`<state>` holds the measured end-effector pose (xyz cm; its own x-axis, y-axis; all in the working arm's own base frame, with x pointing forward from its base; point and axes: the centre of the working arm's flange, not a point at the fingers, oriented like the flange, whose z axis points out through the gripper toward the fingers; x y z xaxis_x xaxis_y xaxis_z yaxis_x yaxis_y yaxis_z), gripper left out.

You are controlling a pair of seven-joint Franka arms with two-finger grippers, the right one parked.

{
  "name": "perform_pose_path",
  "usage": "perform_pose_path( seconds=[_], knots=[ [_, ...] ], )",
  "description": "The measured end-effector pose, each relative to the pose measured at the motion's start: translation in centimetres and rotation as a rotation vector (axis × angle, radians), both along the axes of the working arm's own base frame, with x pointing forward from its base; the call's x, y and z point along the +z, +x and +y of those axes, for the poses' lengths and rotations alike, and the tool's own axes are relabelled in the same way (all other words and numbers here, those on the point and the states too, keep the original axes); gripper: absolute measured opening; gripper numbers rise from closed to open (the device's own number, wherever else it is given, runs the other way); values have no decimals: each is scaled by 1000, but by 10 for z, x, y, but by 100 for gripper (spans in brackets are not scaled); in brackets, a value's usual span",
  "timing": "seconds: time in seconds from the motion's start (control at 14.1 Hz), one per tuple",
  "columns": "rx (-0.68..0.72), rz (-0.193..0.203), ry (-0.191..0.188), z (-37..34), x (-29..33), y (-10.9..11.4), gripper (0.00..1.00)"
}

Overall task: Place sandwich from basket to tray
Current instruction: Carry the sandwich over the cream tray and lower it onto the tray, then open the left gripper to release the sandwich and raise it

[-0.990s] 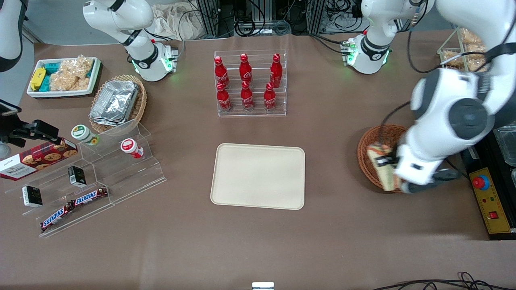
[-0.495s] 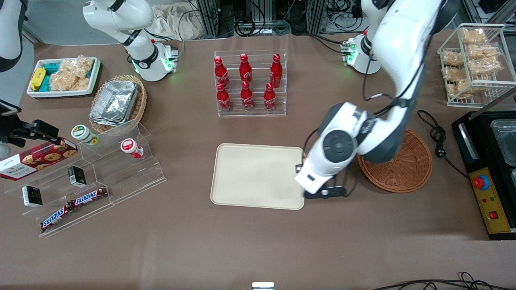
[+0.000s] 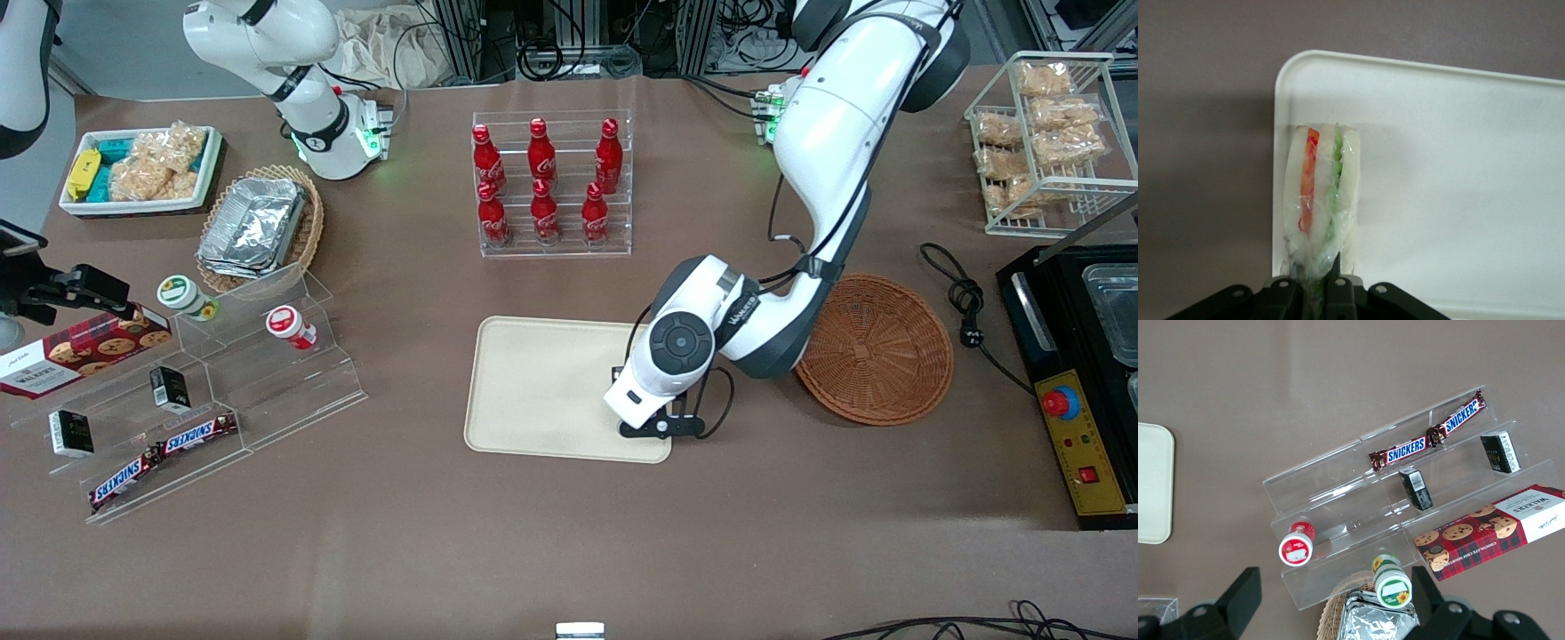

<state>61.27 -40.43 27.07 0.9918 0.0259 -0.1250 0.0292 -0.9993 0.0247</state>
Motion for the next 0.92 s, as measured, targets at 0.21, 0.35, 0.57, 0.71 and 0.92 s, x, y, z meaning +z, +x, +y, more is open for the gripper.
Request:
perform_pose_path(
  seconds=[0.21, 0.35, 0.57, 0.71, 0.92],
  knots=[
    [-3, 10, 3, -1, -9, -2, 15],
    [-2, 5, -3, -3, -14, -1, 15],
    [-2, 1, -7, -4, -17, -1, 29],
    [-3, -1, -7, -4, -17, 0, 33],
    [1, -9, -10, -3, -14, 2, 61]
  ],
)
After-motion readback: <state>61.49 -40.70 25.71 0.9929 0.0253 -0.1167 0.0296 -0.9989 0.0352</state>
